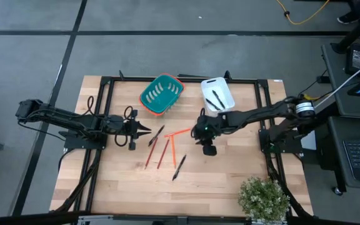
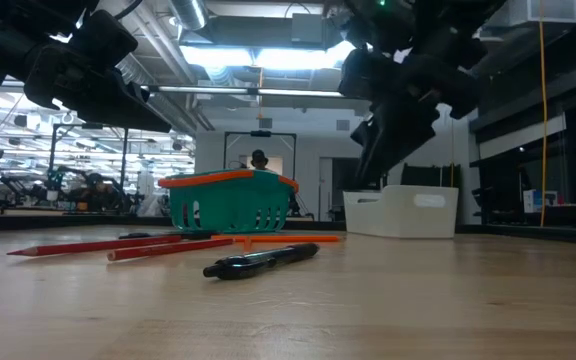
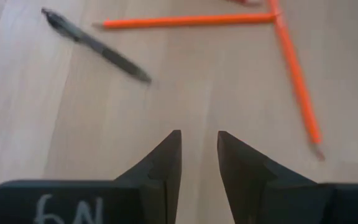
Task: Sort pens & pencils
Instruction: Put the black pen into the white bin
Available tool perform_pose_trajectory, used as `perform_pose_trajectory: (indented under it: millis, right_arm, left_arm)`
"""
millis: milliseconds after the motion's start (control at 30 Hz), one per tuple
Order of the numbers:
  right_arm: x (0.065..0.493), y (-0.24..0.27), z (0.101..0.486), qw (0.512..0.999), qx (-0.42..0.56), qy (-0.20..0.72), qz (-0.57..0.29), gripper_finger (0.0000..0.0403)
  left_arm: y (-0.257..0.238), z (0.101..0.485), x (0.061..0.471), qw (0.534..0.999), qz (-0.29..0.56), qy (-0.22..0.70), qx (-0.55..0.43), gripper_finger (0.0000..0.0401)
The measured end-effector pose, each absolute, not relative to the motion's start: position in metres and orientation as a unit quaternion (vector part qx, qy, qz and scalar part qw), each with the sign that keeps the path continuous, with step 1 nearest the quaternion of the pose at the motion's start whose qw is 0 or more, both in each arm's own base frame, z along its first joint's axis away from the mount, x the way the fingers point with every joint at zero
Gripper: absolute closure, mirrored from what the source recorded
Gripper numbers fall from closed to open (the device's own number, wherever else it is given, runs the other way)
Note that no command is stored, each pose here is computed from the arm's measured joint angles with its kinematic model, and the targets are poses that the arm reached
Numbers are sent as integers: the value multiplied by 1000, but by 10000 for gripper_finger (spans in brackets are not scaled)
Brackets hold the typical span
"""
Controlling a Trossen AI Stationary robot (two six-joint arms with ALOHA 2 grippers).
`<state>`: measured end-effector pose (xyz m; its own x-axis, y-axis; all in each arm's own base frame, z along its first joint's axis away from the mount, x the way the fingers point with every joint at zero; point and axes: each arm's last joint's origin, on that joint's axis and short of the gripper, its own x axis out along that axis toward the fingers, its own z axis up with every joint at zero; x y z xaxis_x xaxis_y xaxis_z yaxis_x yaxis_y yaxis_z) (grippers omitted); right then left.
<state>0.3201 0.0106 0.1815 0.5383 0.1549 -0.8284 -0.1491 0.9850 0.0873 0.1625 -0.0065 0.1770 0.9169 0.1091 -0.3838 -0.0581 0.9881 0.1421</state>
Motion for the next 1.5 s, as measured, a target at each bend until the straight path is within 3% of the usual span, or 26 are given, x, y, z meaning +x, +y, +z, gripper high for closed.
perform_pose_trajectory:
  millis: [667,967,1500]
  right_arm:
    - [398,60,185,824,-100,533,166,298]
    - [405,89,186,816,-141,533,175,298]
    - [412,95,190,835,-148,491,199,298]
  left_arm:
    - [-6,177,163,978,46,199,51,360]
    - [-6,177,163,978,46,198,51,360]
    - [-6,177,163,978,46,198,51,360]
